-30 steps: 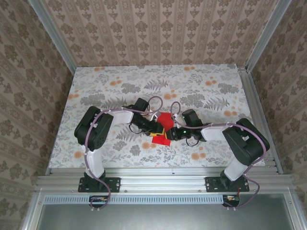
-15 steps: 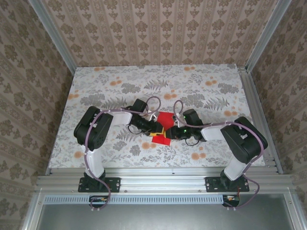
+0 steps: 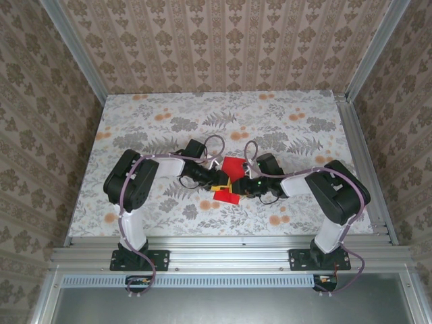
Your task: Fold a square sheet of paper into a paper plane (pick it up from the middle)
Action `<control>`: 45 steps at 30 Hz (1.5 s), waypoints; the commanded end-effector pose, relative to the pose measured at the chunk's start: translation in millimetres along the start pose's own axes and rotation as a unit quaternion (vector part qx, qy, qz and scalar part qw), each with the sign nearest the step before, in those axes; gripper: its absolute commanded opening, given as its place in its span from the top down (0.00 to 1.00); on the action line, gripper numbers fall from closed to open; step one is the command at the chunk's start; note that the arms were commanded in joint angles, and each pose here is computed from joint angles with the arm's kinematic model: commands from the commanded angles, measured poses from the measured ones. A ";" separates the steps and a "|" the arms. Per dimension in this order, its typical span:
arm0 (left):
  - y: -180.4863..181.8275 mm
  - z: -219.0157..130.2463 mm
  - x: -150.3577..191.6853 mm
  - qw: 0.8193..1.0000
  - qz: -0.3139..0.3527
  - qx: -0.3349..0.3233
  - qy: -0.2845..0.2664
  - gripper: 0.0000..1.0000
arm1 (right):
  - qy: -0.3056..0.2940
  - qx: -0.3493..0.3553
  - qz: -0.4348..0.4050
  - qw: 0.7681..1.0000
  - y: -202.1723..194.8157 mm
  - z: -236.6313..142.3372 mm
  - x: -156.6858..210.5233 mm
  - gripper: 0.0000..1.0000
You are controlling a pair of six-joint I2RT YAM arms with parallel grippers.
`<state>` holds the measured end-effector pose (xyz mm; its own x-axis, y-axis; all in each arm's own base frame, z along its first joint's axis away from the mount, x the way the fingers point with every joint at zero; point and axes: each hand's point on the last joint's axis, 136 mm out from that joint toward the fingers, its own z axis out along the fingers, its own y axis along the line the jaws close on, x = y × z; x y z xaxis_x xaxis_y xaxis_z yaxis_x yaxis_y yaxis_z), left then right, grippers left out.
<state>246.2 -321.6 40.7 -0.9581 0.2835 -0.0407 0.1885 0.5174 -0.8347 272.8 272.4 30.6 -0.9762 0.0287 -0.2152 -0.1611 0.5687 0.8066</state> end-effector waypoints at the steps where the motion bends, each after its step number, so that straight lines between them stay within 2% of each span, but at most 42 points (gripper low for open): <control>1: -2.7 -1.0 1.4 1.000 -0.005 0.012 0.002 0.55 | 0.001 -0.019 0.008 1.000 5.1 5.5 -5.9 0.67; 7: 0.6 -1.1 1.3 1.000 -0.010 0.014 0.001 0.55 | 0.001 -0.049 0.023 0.999 13.4 7.9 -8.2 0.70; 14: -2.0 -3.8 -1.0 1.000 -0.013 0.021 -0.006 0.55 | 0.007 -0.050 0.050 0.997 15.4 9.5 -10.6 0.70; 18: -4.6 -6.0 -3.9 0.999 -0.017 0.031 -0.013 0.55 | 0.018 -0.025 0.058 0.998 13.0 7.9 -7.9 0.70; 32: -4.1 -10.0 -8.7 0.998 -0.033 0.042 -0.026 0.57 | 0.026 -0.017 0.066 0.997 15.9 11.4 1.0 0.70; 37: -3.4 -9.8 -7.8 0.998 -0.034 0.043 -0.025 0.57 | 0.025 0.005 0.066 0.998 10.2 13.7 2.2 0.75; 45: -5.8 -11.1 -6.4 0.998 -0.031 0.045 -0.024 0.57 | 0.007 0.007 0.058 0.998 11.9 10.3 -3.5 0.93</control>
<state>255.6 -318.3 42.8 -0.9784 0.2069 -0.0039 0.1056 0.4832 -0.8691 269.4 286.4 23.8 -0.9948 0.0726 -0.0719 -0.0175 0.5717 0.8202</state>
